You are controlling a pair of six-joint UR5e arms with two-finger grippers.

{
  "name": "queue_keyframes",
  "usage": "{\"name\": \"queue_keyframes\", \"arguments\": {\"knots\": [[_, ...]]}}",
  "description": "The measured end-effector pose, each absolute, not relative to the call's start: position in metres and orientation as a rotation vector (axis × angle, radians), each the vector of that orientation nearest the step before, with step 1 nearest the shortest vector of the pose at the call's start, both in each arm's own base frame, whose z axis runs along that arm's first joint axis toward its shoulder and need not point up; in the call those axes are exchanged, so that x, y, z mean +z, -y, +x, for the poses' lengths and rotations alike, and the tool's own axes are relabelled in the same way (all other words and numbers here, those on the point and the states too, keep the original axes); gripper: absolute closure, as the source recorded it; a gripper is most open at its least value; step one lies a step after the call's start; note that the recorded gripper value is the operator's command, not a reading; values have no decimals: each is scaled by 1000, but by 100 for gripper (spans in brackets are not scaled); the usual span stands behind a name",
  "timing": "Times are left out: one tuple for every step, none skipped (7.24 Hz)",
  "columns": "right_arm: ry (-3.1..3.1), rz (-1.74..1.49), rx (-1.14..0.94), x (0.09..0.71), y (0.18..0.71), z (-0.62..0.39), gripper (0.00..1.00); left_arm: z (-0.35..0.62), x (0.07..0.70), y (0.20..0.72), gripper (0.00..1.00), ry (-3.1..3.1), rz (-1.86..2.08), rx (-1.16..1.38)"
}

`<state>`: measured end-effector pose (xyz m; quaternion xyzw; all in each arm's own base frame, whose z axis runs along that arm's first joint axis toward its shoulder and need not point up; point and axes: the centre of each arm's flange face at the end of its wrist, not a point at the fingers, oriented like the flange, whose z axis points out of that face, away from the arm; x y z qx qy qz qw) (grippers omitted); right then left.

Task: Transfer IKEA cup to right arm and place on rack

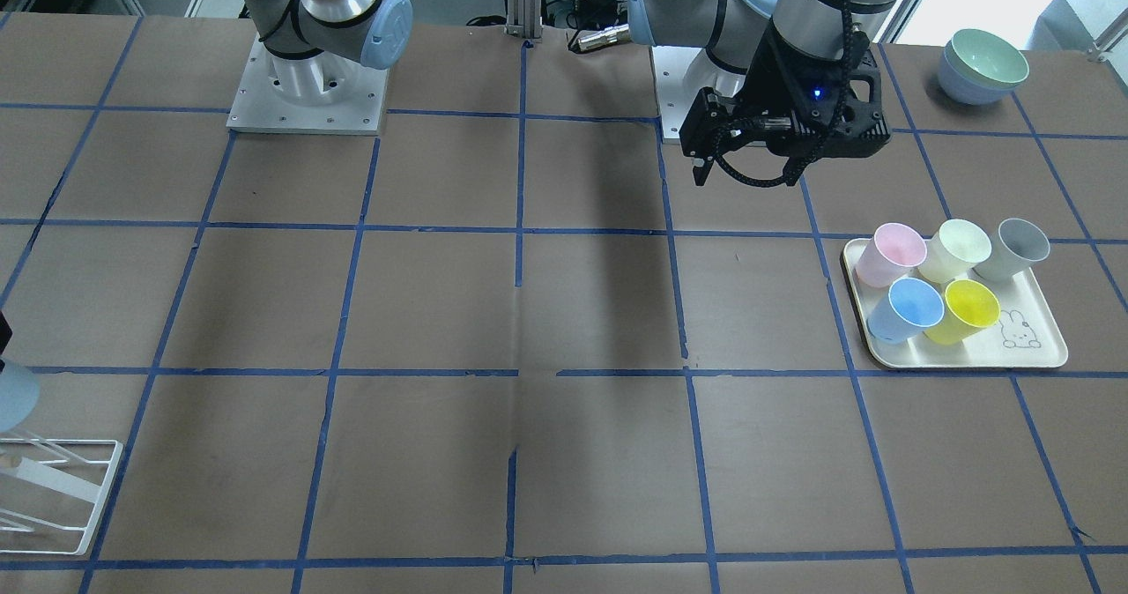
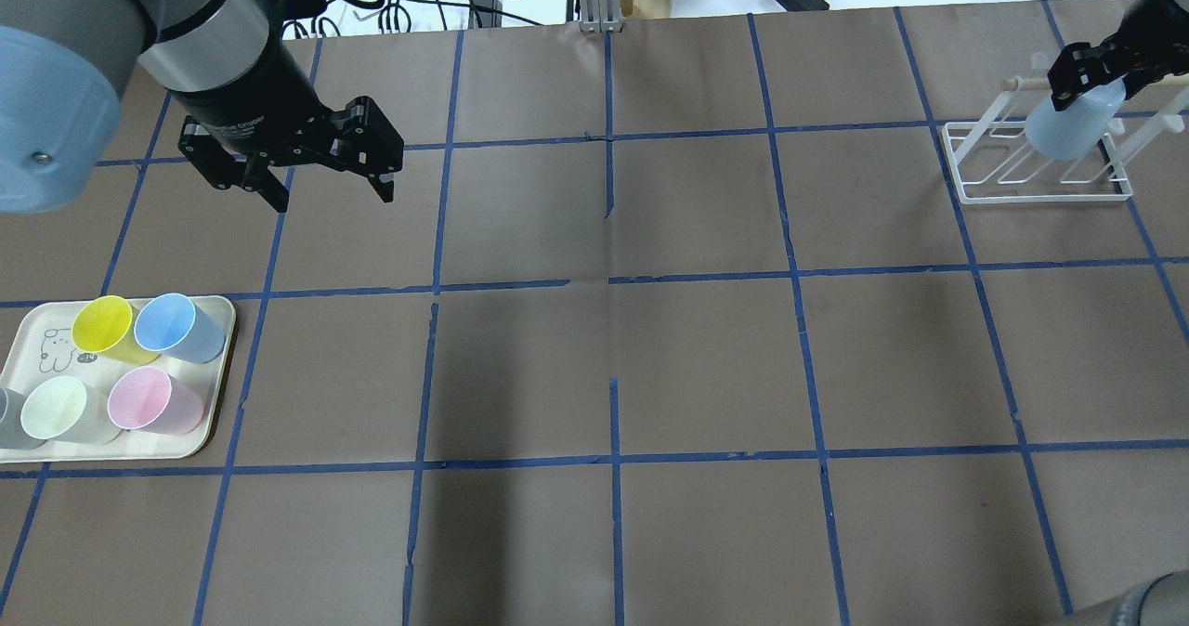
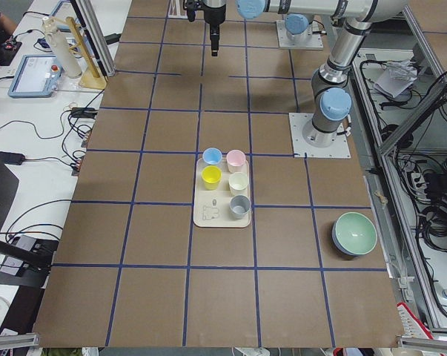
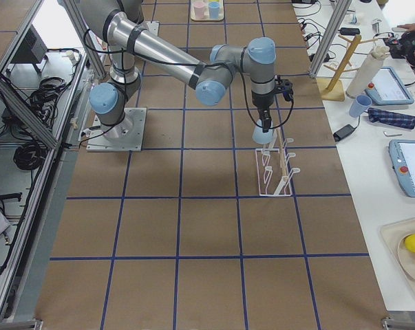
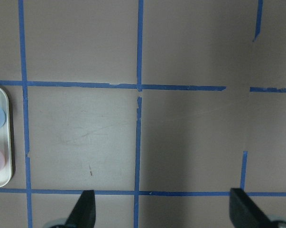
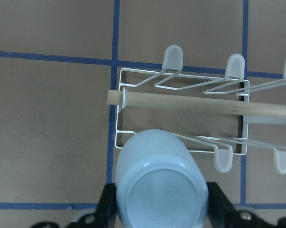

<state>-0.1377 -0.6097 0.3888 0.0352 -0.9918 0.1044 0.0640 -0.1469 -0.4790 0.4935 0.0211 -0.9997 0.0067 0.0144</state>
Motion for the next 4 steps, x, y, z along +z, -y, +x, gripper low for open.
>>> {"name": "queue_keyframes", "arguments": {"knots": [[2996, 105, 315, 385, 611, -141, 100, -147, 494, 479, 0, 3112, 64, 23], [3001, 105, 312, 381, 613, -142, 100, -147, 494, 479, 0, 3112, 60, 26], [3009, 105, 302, 374, 615, -143, 100, -147, 494, 479, 0, 3112, 55, 29], [3015, 105, 292, 369, 617, -144, 100, -147, 495, 479, 0, 3112, 51, 34]]}}
